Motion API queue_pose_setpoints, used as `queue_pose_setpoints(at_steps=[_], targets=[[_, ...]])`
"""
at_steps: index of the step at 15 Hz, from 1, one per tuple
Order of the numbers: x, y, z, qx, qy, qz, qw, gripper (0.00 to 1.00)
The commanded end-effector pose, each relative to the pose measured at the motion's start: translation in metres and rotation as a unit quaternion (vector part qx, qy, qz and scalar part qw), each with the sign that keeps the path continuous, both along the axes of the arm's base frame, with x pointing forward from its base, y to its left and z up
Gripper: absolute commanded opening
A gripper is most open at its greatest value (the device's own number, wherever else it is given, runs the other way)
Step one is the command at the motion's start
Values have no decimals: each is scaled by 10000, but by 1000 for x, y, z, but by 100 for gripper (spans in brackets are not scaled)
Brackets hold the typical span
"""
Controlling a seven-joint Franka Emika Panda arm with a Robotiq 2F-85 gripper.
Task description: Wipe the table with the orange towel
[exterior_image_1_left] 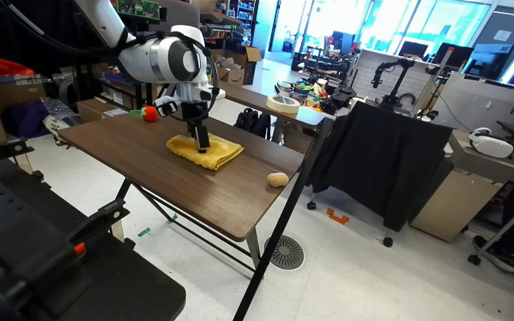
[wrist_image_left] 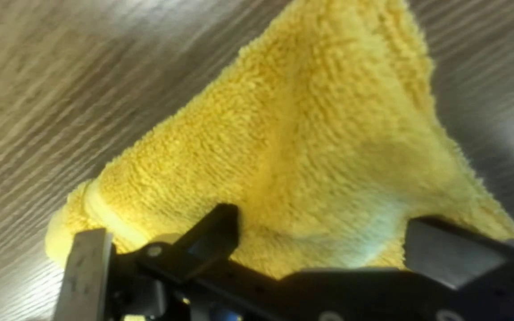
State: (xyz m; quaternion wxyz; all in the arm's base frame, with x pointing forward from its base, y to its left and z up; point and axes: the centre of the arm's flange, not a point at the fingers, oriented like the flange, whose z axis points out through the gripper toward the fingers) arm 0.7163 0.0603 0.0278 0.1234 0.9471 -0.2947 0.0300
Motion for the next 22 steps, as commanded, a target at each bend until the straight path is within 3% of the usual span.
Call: queue_pose_setpoints(at_steps=[1,2,7,13,17,22], targets=[[-43,-25,-16,-531,328,60,9980,100],[-9,-13,0,-226,111,41,9997,100],[-17,-24,0,-367,208,27,9991,100],[-81,29,-23,208,561,1361,9889,100],[-123,82,-16,584,598,2257,9706,100],[-166,133,-22,857,871,3407,9322,100]])
